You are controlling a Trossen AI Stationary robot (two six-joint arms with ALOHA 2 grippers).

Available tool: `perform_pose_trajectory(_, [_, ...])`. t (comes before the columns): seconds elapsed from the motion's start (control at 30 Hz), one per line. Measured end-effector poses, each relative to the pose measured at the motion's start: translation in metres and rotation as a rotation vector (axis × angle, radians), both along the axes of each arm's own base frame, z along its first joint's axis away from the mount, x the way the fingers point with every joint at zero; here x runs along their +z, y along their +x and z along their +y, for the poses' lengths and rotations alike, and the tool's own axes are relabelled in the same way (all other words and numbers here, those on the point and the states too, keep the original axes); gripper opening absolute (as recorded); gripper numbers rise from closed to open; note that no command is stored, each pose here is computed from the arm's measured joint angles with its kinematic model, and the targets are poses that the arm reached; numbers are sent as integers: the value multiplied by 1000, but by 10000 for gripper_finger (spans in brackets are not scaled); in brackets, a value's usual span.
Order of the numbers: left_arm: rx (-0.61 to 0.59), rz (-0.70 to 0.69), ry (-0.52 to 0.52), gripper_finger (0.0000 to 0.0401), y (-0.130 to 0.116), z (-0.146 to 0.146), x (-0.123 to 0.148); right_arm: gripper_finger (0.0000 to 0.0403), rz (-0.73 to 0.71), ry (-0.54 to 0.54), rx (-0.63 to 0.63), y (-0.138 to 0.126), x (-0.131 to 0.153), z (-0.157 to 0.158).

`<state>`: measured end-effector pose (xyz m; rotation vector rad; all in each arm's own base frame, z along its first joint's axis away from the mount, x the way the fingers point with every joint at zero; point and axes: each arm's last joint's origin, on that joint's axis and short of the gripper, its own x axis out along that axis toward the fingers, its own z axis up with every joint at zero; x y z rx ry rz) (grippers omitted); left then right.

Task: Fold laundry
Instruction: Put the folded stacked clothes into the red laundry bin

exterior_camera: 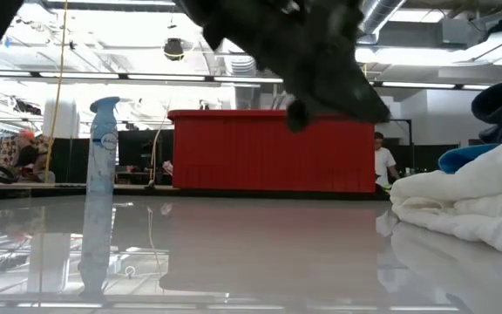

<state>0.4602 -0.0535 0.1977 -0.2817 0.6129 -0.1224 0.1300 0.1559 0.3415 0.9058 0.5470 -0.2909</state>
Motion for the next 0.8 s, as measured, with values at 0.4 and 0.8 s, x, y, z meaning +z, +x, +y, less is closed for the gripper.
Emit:
perform_pose_trajectory(0.4, [-13,-121,78,0,29,-24,-18,65,6,-29,31,-3,2,1])
perform_pose_trajectory(0.8, [-20,-96,66,0,36,-28,-52,65,28,-55,36,-6,0,0])
